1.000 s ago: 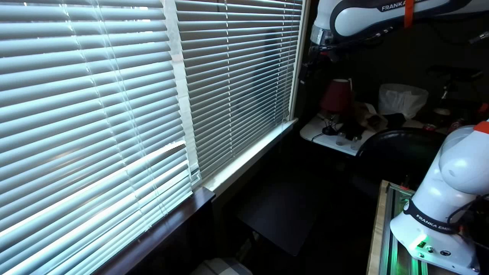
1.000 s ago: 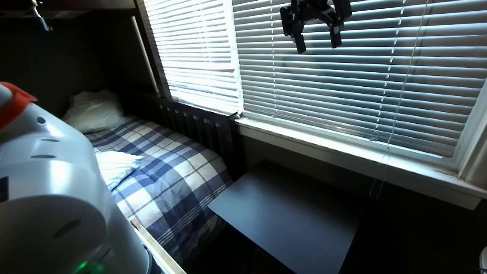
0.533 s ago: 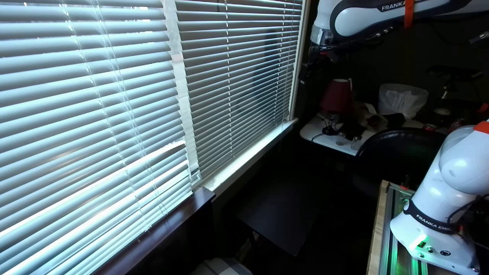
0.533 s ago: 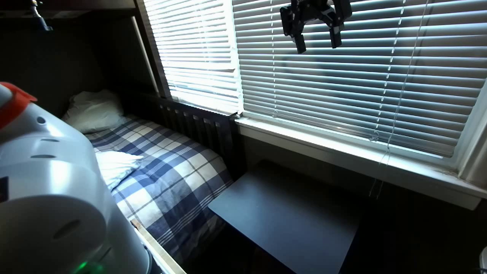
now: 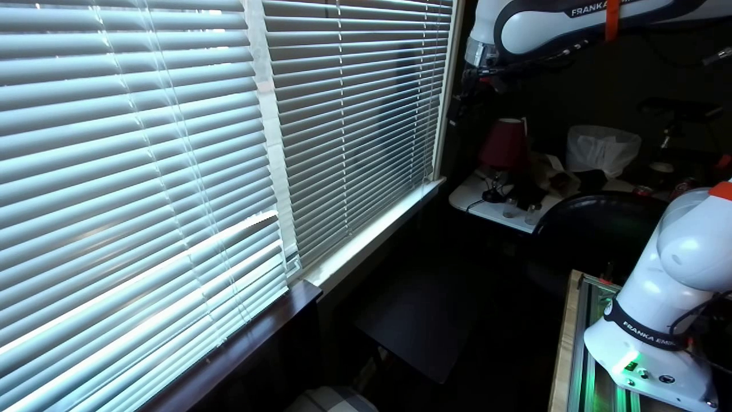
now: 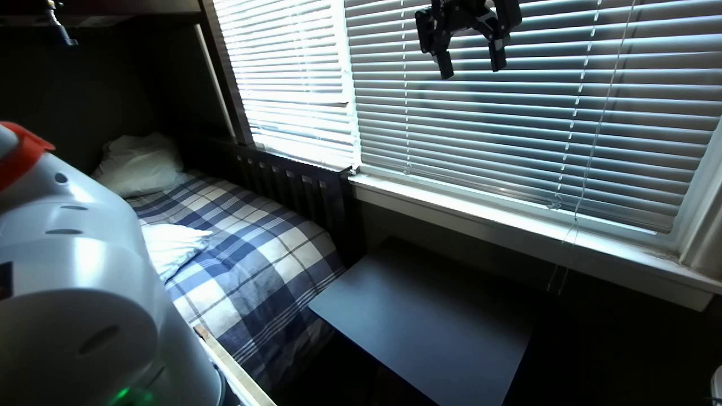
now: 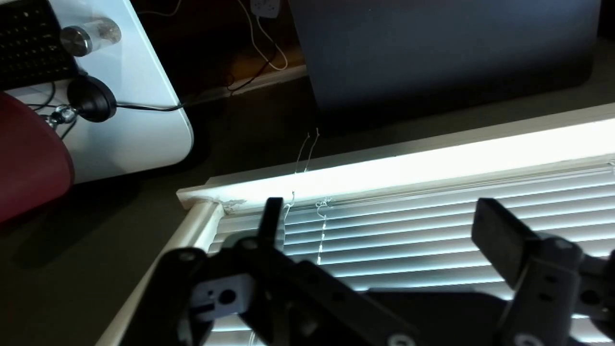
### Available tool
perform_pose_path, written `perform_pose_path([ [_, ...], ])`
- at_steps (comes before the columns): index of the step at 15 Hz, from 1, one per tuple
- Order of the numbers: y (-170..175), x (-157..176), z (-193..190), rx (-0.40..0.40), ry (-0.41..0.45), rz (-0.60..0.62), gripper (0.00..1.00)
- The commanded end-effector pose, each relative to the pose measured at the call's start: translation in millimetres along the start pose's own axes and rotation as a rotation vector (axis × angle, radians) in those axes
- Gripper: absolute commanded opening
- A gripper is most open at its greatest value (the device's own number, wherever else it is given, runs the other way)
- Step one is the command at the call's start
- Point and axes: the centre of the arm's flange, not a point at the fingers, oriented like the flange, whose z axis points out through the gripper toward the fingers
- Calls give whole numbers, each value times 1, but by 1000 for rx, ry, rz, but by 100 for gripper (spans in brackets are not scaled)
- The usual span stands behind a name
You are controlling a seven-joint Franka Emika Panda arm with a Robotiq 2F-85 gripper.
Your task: Put the bottle to the left
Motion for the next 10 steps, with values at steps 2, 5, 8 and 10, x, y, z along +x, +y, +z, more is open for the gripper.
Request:
perform_pose_path([
  [2, 6, -6, 4, -4, -18, 17, 100],
  [5, 19, -20, 18, 7, -70, 45, 100],
  [8, 37, -32, 39, 19, -115, 96, 100],
  [10, 53, -37, 58, 8, -133, 161, 100],
])
